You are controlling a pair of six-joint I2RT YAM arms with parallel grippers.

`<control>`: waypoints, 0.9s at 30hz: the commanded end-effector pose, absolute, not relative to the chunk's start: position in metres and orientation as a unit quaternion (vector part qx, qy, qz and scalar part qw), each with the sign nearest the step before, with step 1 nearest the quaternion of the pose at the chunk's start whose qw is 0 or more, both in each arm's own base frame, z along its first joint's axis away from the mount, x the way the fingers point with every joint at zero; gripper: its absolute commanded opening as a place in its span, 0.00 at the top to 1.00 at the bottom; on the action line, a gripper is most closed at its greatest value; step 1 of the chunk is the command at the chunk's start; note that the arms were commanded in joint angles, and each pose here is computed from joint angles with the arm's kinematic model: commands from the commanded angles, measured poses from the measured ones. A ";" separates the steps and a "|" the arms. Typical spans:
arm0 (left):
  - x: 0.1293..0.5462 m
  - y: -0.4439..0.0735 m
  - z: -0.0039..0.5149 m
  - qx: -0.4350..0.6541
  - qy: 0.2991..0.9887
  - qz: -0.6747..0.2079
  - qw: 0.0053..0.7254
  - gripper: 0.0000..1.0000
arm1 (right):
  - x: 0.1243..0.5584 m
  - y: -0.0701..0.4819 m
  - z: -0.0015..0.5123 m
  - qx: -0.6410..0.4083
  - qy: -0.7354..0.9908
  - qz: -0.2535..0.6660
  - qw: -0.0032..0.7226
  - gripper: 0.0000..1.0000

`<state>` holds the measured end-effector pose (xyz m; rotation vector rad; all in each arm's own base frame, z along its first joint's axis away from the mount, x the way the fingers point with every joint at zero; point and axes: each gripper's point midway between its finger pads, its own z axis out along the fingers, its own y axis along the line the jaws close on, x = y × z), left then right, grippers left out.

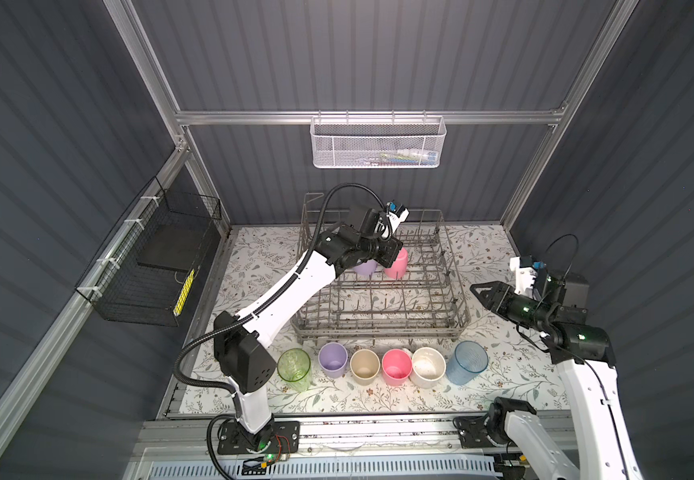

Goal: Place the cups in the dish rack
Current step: 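Raise the left gripper from the rack and move it over the clear blue cup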

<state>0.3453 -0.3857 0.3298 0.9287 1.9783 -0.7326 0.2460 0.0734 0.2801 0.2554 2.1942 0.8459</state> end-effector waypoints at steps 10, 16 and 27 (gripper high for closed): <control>0.220 -0.439 0.314 0.510 0.727 -0.294 0.354 0.36 | 0.194 0.074 0.266 0.111 0.894 0.272 0.339 0.28; 0.183 -0.448 0.277 0.536 0.733 -0.288 0.305 0.51 | 0.195 0.070 0.263 0.140 0.874 0.279 0.373 0.27; 0.140 -0.479 0.219 0.562 0.737 -0.290 0.237 0.52 | 0.172 0.006 0.294 0.224 0.820 0.156 0.504 0.22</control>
